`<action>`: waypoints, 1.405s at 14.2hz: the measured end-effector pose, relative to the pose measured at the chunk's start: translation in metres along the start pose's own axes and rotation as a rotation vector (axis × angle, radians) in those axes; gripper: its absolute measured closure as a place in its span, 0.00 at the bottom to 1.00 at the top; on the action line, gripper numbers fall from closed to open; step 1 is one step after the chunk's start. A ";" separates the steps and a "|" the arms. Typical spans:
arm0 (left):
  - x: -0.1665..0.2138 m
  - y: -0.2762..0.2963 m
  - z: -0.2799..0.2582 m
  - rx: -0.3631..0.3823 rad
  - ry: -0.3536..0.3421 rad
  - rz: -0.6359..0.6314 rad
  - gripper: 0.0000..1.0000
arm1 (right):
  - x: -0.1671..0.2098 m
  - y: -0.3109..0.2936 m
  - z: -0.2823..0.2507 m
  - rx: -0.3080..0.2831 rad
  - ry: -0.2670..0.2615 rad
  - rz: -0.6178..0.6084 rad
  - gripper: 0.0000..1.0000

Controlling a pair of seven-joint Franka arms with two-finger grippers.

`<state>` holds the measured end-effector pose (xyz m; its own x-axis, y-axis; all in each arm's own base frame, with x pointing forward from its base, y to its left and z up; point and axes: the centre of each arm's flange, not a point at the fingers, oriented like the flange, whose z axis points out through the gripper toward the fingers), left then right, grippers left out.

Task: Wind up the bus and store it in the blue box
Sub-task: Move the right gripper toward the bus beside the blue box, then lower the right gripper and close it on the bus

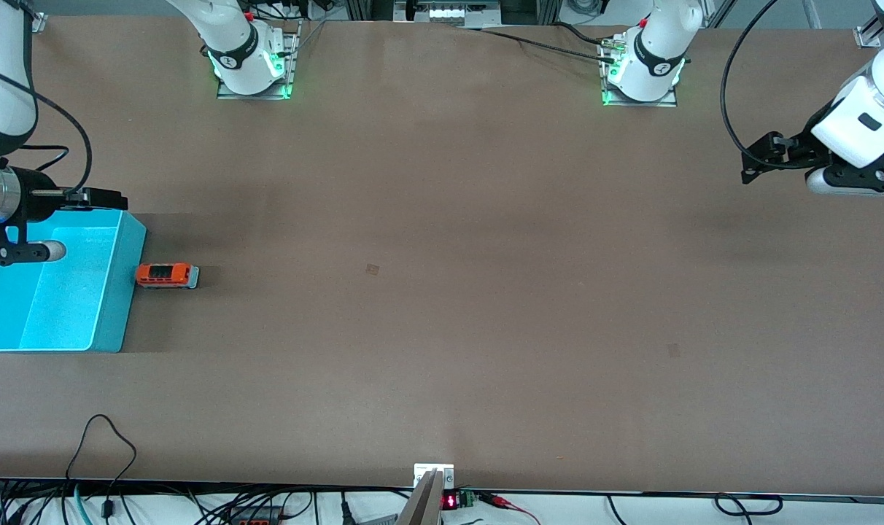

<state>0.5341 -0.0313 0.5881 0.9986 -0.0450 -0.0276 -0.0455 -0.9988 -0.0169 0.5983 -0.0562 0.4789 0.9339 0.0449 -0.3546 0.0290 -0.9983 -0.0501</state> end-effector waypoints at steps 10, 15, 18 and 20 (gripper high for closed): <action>0.000 0.022 -0.005 0.003 0.009 0.033 0.00 | 0.008 0.053 0.100 0.011 0.101 -0.440 0.00; 0.000 0.022 -0.005 0.003 0.009 0.033 0.00 | 0.024 0.061 0.125 -0.062 0.174 -0.742 0.00; 0.000 0.021 -0.004 0.003 0.008 0.032 0.00 | 0.042 0.041 0.131 -0.144 0.189 -0.928 0.00; 0.000 0.021 -0.004 0.003 0.008 0.032 0.00 | 0.048 0.029 0.132 -0.217 0.169 -1.000 0.00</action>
<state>0.5337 -0.0526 0.5919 0.9968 -0.0767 -0.0204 -0.0771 -0.9968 -0.0193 0.5966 -0.0781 0.3377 0.4851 0.8679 -0.1073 0.8666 -0.4935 -0.0739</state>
